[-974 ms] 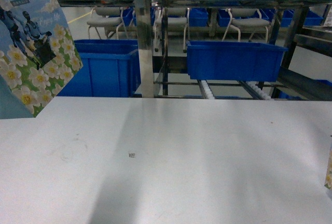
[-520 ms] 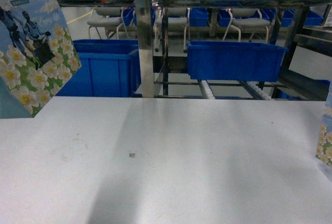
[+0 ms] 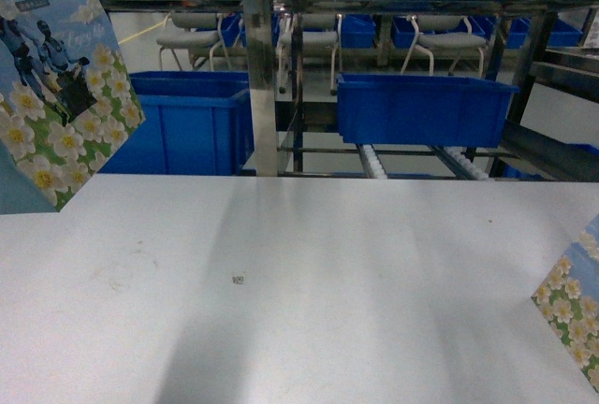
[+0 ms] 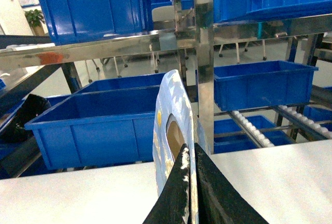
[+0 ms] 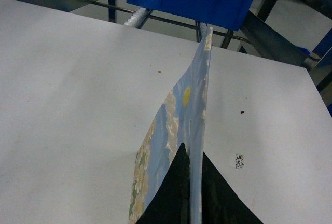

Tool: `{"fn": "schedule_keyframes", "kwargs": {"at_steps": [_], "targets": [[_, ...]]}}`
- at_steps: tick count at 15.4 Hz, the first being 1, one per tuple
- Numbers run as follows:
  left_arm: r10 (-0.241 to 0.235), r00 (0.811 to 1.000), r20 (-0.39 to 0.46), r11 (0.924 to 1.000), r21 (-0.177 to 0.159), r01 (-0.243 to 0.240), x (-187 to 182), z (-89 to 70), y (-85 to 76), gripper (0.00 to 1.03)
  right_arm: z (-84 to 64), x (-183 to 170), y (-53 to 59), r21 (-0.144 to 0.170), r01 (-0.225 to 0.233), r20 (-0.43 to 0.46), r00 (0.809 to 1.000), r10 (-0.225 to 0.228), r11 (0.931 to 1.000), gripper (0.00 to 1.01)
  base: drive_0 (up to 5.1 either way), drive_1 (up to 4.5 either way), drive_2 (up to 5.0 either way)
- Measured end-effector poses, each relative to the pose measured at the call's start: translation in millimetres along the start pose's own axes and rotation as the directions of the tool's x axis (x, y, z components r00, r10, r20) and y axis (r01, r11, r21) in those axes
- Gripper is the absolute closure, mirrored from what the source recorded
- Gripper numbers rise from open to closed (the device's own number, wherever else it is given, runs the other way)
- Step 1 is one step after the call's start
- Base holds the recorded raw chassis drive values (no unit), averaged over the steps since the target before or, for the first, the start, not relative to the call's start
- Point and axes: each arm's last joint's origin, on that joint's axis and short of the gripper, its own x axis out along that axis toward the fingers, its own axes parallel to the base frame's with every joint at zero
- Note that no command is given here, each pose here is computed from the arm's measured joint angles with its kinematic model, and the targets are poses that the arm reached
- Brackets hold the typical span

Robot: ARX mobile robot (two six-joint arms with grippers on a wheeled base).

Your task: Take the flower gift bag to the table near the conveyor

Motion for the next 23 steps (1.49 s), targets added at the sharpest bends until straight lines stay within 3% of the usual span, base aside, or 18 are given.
{"fn": "schedule_keyframes", "kwargs": {"at_steps": [1,2,4,6,8,9,10,16,18,19,20,21,22,23], "targets": [[0.0,1.0,0.0,1.0,0.0,0.0,0,0.0,0.0,1.01,-0.6,-2,0.2,-0.001,0.002,-0.005,1.0,-0.002,1.0,0.99,0.0,0.0,0.0],[0.0,1.0,0.0,1.0,0.0,0.0,0,0.0,0.0,1.01,-3.9,-5,0.9,0.004,0.003,-0.039,0.999,-0.003,1.0,0.93,0.0,0.0,0.0],[0.0,1.0,0.0,1.0,0.0,0.0,0,0.0,0.0,1.01,-17.7,-21,5.1,0.014,0.004,-0.13,0.992,-0.002,0.9999,0.69,0.0,0.0,0.0],[0.0,1.0,0.0,1.0,0.0,0.0,0,0.0,0.0,1.01,1.3,-27,-2.1,0.006,0.051,-0.048,0.998,-0.05,0.9987,0.45,0.0,0.0,0.0],[0.0,1.0,0.0,1.0,0.0,0.0,0,0.0,0.0,1.01,25.7,-38,-5.7,-0.038,0.093,0.061,0.994,-0.091,0.9949,0.12,0.0,0.0,0.0],[0.0,1.0,0.0,1.0,0.0,0.0,0,0.0,0.0,1.01,34.0,-45,-6.9,-0.049,0.114,0.101,0.989,-0.109,0.9922,0.01,0.0,0.0,0.0],[0.0,1.0,0.0,1.0,0.0,0.0,0,0.0,0.0,1.01,42.7,-57,-7.1,-0.062,0.137,0.149,0.981,-0.127,0.9886,0.04,0.0,0.0,0.0],[0.0,1.0,0.0,1.0,0.0,0.0,0,0.0,0.0,1.01,53.9,-77,-5.2,-0.075,0.18,0.224,0.961,-0.16,0.9808,0.03,0.0,0.0,0.0],[0.0,1.0,0.0,1.0,0.0,0.0,0,0.0,0.0,1.01,65.9,-102,-8.8,-0.047,0.266,0.324,0.916,-0.237,0.9629,0.03,0.0,0.0,0.0],[0.0,1.0,0.0,1.0,0.0,0.0,0,0.0,0.0,1.01,74.2,-121,-13.4,-0.003,0.332,0.403,0.864,-0.303,0.9433,0.03,0.0,0.0,0.0],[0.0,1.0,0.0,1.0,0.0,0.0,0,0.0,0.0,1.01,81.1,-137,-14.5,0.036,0.363,0.459,0.821,-0.339,0.9309,0.03,0.0,0.0,0.0],[0.0,1.0,0.0,1.0,0.0,0.0,0,0.0,0.0,1.01,78.1,-164,-10.3,0.063,0.352,0.434,0.833,-0.343,0.9337,0.03,0.0,0.0,0.0],[0.0,1.0,0.0,1.0,0.0,0.0,0,0.0,0.0,1.01,73.8,-196,-4.5,0.094,0.368,0.435,0.821,-0.371,0.9251,0.03,0.0,0.0,0.0],[-0.001,1.0,0.0,1.0,0.0,0.001,0,0.0,0.0,1.01,73.3,-195,-4.5,0.093,0.367,0.429,0.824,-0.37,0.9254,0.03,0.0,0.0,0.0]]}}
